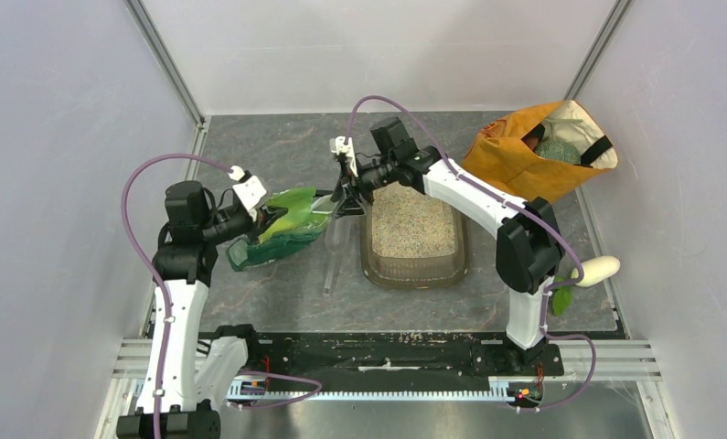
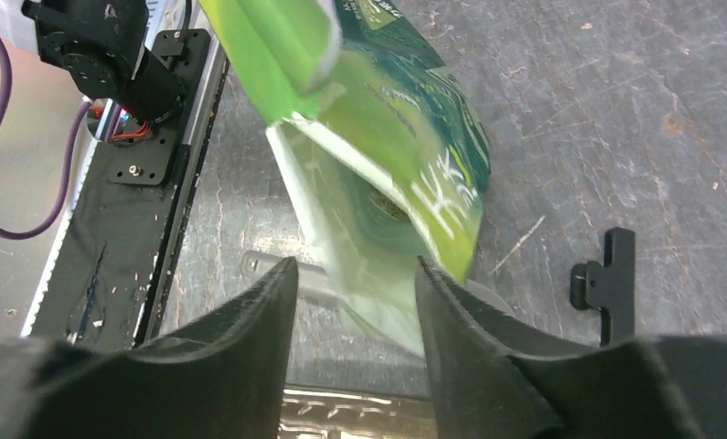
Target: Fill the litter box with clean litter
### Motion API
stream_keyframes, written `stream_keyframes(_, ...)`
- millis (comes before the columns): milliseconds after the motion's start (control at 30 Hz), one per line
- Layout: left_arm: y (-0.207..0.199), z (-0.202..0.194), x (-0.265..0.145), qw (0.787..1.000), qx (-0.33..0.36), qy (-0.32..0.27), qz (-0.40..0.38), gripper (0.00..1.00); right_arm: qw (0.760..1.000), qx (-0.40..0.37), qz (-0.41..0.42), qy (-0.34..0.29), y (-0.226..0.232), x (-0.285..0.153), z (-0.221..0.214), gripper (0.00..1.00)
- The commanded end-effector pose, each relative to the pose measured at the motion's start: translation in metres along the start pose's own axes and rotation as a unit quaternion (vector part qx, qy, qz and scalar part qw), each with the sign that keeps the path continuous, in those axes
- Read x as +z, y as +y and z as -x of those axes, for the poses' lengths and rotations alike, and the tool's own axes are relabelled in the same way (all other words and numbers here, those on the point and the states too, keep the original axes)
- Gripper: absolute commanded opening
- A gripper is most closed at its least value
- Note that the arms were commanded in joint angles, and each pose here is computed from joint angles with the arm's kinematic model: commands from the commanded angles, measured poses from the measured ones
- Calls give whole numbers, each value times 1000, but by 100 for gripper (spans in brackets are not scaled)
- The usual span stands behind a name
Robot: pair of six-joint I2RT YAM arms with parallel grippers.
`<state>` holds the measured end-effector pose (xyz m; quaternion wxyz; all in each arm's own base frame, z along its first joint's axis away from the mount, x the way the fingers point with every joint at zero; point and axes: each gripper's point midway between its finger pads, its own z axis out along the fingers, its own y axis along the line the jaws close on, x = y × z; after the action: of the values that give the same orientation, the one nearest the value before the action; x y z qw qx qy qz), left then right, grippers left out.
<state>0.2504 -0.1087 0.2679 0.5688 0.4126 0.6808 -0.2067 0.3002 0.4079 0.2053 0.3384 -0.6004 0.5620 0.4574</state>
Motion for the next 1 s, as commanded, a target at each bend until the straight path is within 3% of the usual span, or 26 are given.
stream_keyframes(0,-8,7,-16,1000,-8,8,12,2,998,35,-27,-45,3,-45,52,64)
stream_keyframes(100,-10,4,-21,1000,-10,15,14,2,996,56,-43,-51,-5,-55,50,83)
stream_keyframes(233,-8,4,-23,1000,-9,23,12,2,996,53,-46,-54,-22,-47,32,97)
stream_keyframes(533,-11,1,-30,999,11,45,3,2,994,-28,-12,-105,-61,-7,36,97)
stream_keyframes(800,6,-1,-35,996,15,63,55,2,987,-109,55,-100,-21,18,19,96)
stream_keyframes(967,10,-4,-37,995,3,71,69,2,980,-137,79,-124,0,32,34,93)
